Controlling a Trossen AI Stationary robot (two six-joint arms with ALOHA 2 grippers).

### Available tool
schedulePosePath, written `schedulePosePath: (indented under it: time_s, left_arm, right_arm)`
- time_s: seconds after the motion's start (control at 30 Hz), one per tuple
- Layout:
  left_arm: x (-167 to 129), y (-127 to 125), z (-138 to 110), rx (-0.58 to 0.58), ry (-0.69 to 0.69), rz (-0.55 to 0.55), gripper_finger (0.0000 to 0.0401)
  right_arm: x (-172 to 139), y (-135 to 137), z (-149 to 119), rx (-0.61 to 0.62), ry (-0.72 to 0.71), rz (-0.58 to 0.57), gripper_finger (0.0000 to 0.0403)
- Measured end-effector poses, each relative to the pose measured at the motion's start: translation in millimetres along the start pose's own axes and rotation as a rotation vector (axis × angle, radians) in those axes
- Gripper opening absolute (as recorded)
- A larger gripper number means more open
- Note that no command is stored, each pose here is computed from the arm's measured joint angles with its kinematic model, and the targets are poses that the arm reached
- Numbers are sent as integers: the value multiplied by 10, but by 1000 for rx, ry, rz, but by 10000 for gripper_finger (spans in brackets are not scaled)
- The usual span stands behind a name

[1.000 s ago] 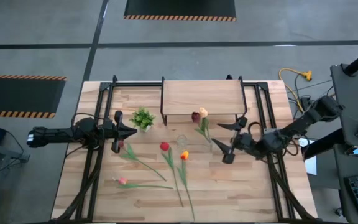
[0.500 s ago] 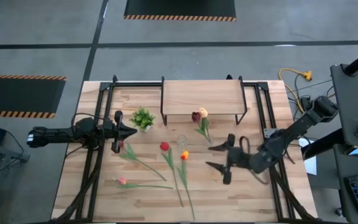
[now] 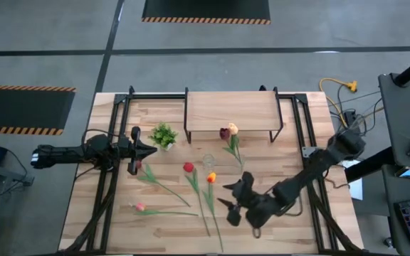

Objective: Pick and place flowers into a vace then onto a shelf
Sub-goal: Put the yellow tulip into the right transparent vase

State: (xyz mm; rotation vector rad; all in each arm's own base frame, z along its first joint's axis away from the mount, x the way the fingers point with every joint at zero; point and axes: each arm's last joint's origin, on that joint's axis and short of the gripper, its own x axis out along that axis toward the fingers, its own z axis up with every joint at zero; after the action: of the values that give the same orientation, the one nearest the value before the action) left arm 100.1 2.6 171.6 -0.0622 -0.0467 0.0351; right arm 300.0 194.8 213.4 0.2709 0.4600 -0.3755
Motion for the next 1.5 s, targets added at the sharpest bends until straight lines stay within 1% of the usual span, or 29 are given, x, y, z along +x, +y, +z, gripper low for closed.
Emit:
schedulePosePath:
  time_s: [0.1, 0.2, 0.37, 0.43, 0.5, 0.6, 0.73, 1.0, 1.13, 1.33, 1.5]
  left_arm:
    - [0, 0, 0, 0, 0, 0, 3]
    - [0, 0, 0, 0, 0, 0, 3]
    - [0, 0, 0, 0, 0, 0, 3]
    - [0, 0, 0, 0, 0, -1, 3]
    - [0, 0, 0, 0, 0, 0, 3]
    - [0, 0, 0, 0, 0, -1, 3]
    - [0, 0, 0, 0, 0, 0, 3]
    - [0, 0, 0, 0, 0, 0, 3]
    - [0, 0, 0, 0, 0, 0, 3]
    - [0, 0, 0, 0, 0, 0, 3]
    - [0, 0, 0, 0, 0, -1, 3]
  right_arm:
    - [152, 98, -73, 58, 36, -50, 235]
    - [318, 195, -159, 81, 55, -84, 238]
    - [628, 351, -328, 57, 72, -120, 256]
    - [739, 380, -409, 41, 83, -137, 265]
    - [832, 379, -474, 49, 90, -157, 275]
    - [928, 331, -533, 131, 100, -202, 284]
    - [1006, 267, -584, 191, 104, -241, 287]
    - [1039, 242, -593, 196, 138, -234, 281]
    - [1060, 205, -629, 196, 202, -218, 270]
    - [1076, 183, -651, 193, 255, -200, 248]
    - [1078, 155, -681, 194, 309, -186, 218]
